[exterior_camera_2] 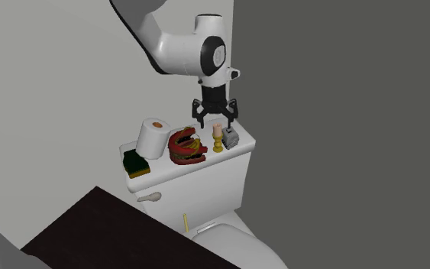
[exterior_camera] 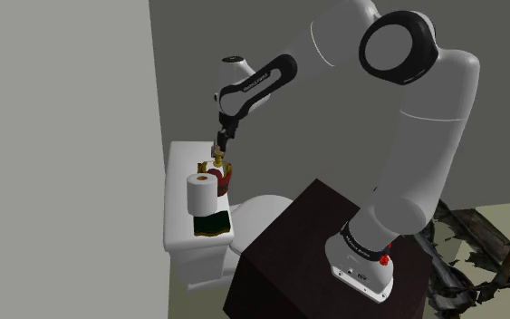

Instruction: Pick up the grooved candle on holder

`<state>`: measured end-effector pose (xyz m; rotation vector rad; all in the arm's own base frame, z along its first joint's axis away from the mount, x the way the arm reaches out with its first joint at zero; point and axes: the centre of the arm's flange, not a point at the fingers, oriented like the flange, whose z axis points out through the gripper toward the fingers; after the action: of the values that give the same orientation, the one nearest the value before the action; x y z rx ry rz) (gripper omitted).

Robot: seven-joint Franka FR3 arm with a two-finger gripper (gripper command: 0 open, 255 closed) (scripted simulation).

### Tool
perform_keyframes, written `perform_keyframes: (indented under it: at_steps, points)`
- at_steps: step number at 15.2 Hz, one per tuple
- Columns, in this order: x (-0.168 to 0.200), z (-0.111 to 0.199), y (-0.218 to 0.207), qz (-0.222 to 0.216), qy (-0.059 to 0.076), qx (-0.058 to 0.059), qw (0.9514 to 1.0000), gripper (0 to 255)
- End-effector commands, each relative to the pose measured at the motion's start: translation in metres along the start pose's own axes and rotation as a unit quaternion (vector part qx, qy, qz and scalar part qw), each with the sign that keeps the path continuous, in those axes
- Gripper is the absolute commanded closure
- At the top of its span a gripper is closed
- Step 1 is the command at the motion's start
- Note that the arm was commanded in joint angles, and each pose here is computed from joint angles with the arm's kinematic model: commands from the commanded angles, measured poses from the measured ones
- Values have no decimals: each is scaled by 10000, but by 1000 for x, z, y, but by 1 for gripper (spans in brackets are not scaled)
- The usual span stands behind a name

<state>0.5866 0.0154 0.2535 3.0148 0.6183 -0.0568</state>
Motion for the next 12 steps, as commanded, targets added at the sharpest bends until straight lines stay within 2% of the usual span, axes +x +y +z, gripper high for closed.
perform_keyframes:
  at_steps: [1, 8, 10, 11, 12]
  points:
    - [14, 9, 3, -47, 32, -23, 10000, 0]
    - [15, 49, 1, -47, 32, -23, 10000, 0]
    - [15, 49, 1, -47, 32, -23, 10000, 0]
    - [15, 49, 1, -47, 31, -23, 10000, 255]
    - [16, 49, 1, -47, 32, -23, 10000, 255]
